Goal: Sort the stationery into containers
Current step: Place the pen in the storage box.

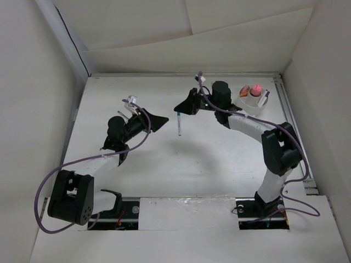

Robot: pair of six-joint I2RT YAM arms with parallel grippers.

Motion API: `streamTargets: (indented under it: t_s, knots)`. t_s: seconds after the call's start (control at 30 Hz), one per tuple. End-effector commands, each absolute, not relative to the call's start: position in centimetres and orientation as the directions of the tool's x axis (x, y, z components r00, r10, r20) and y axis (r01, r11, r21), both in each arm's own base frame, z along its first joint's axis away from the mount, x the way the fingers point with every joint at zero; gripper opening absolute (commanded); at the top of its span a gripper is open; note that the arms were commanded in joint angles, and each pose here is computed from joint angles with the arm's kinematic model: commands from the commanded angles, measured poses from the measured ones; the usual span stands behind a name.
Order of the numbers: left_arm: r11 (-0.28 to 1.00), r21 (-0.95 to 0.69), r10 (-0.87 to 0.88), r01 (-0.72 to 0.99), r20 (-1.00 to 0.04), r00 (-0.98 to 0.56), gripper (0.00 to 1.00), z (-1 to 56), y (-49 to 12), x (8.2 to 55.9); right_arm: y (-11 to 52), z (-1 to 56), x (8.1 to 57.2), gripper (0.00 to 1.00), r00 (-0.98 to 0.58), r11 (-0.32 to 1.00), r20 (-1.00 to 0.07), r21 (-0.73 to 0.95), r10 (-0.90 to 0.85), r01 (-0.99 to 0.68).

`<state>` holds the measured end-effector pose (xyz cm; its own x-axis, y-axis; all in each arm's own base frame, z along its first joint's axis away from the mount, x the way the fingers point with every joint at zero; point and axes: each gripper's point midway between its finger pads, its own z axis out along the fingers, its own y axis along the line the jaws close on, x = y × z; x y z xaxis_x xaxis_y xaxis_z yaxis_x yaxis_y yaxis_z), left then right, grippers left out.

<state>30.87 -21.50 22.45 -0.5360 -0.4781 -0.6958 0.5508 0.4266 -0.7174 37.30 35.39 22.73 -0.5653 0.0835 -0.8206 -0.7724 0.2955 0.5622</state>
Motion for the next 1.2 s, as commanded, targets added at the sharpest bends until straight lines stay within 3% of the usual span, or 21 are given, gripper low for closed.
streamTargets:
  t_s: [0.0,0.13,0.23,0.3,0.4,0.57,0.73,1.17]
  knots:
    - [0.41,-0.667,-0.484,0.623,-0.738,-0.471,0.44,24.9,-21.5,30.4,31.2,27.4,38.9,0.08,-0.451,0.341,-0.875,0.484,0.176,-0.806]
    - [0.433,-0.672,-0.473,0.6,-0.736,-0.483,0.41,23.8,-21.6,30.5,23.7,29.3,41.3,0.08,-0.377,0.471,-0.892,0.452,0.251,-0.758]
    - [0.462,-0.652,-0.432,0.602,-0.758,-0.489,0.4,22.9,-22.9,30.1,15.8,30.6,43.7,0.08,-0.277,0.653,-0.917,0.398,0.286,-0.644]
    - [0.499,-0.632,-0.42,0.593,-0.775,-0.473,0.4,22.7,-23.7,30.5,9.2,29.9,45.5,0.08,-0.245,0.802,-0.917,0.394,0.314,-0.449]
    - [0.501,-0.608,-0.368,0.616,-0.794,-0.484,0.39,22.3,-26.1,29.3,0.7,30.7,46.3,0.08,-0.14,0.917,-0.929,0.362,0.342,-0.164]
    - [0.472,-0.61,-0.323,0.637,-0.792,-0.519,0.37,21.5,-27.4,28.9,-8.5,30.1,46.0,0.06,-0.017,0.915,-0.936,0.339,0.351,0.219]
    - [0.461,-0.63,-0.325,0.625,-0.775,-0.542,0.37,21.2,-27.6,28.8,-12.7,29.5,47.0,0.06,0.031,0.858,-0.941,0.319,0.336,0.403]
    - [0.439,-0.644,-0.304,0.626,-0.763,-0.571,0.37,20.7,-28.1,28.5,-15.1,26.6,52.5,0.06,0.003,0.827,-0.957,0.253,0.291,0.502]
